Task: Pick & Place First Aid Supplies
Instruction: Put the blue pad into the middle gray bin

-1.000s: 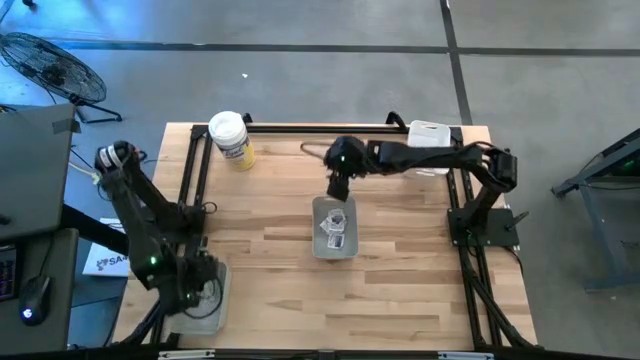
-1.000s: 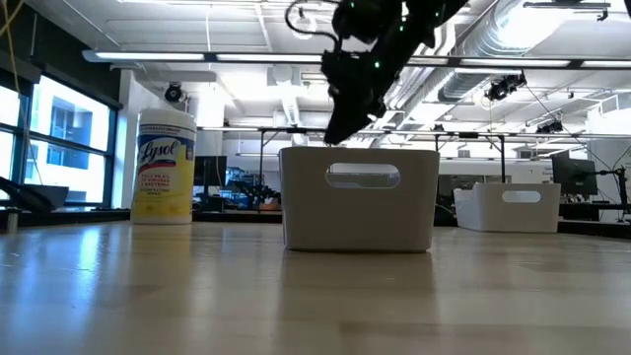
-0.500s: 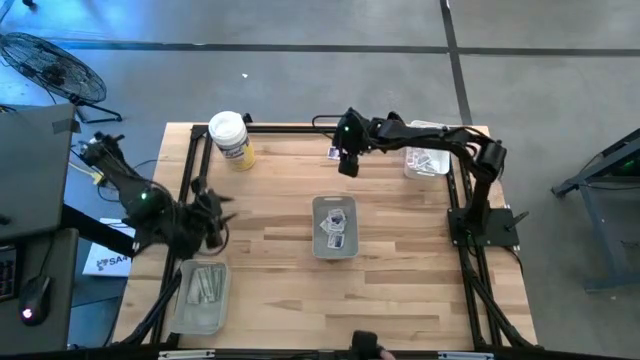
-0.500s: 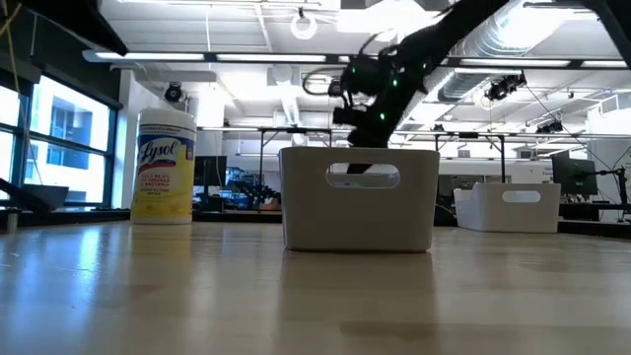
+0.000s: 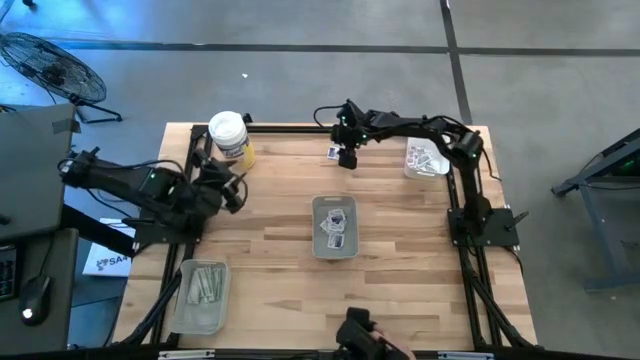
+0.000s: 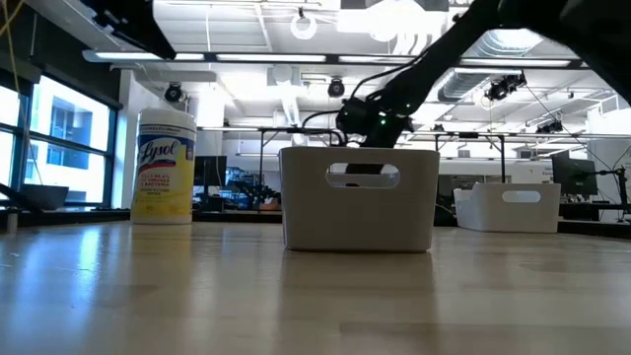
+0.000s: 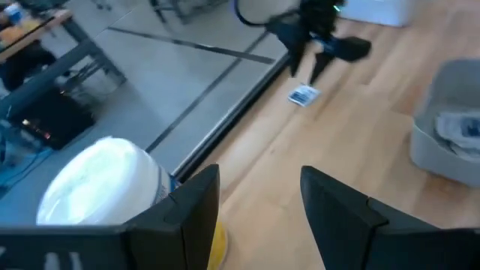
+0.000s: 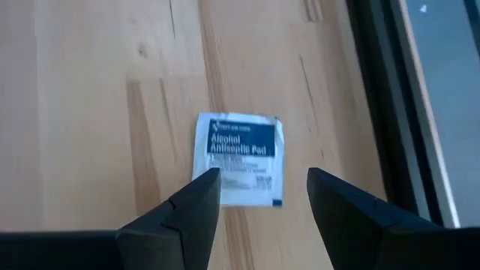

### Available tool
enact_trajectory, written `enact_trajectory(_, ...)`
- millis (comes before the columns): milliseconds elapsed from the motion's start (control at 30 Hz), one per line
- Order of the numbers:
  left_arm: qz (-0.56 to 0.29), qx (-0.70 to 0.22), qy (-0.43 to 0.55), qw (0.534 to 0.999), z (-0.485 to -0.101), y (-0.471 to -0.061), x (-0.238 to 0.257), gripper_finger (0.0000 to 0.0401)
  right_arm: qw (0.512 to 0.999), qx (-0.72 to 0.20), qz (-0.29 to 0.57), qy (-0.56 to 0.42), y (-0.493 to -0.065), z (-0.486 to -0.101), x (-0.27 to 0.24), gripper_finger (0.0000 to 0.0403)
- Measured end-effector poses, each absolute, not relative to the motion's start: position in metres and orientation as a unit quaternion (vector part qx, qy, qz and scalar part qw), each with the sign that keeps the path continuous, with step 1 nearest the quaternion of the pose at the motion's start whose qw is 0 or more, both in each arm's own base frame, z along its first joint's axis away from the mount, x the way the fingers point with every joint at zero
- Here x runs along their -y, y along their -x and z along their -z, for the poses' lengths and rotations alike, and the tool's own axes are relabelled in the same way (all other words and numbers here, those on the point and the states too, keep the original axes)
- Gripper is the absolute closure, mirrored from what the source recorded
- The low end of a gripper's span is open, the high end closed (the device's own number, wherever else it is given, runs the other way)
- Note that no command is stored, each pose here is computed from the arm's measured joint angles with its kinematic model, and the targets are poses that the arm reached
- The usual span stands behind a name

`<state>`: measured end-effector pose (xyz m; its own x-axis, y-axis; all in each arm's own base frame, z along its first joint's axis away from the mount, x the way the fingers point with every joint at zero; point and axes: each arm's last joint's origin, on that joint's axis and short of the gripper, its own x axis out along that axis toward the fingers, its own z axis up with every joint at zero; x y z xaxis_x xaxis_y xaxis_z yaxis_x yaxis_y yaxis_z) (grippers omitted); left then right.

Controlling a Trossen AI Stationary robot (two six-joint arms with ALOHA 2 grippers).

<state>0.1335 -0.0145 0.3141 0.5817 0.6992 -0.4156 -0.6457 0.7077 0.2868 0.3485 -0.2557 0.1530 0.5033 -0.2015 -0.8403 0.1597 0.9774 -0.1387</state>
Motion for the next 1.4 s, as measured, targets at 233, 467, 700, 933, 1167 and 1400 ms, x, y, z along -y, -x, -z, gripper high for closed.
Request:
enact_trajectory(233,-0.423,-0.261,-0.033,0.867,-0.312,-0.143,0.001,0.0217,0.846,-0.524,0.087,0.036,-0.35,-0.146,0.255,0.0208)
enact_trajectory(467,-0.436,-0.283,-0.032,0.854,-0.306,-0.153,-0.004,0.0217,0.833,-0.534,0.114,0.085,-0.36,-0.147,0.247,0.0208)
enact_trajectory(700,-0.438,-0.289,-0.021,0.851,-0.3,-0.162,-0.002,0.0217,0.83,-0.54,0.101,0.093,-0.363,-0.14,0.244,0.0208)
enact_trajectory(933,-0.438,-0.286,0.002,0.852,-0.298,-0.164,-0.002,0.0217,0.806,-0.582,0.082,0.075,-0.357,-0.136,0.236,0.0208)
enact_trajectory(1167,-0.443,-0.28,0.016,0.852,-0.298,-0.164,-0.002,0.0217,0.747,-0.657,0.068,0.072,-0.35,-0.137,0.214,0.0208)
enact_trajectory(1400,-0.448,-0.276,0.027,0.85,-0.298,-0.163,-0.002,0.0217,0.701,-0.709,0.064,0.049,-0.342,-0.138,0.198,0.0208)
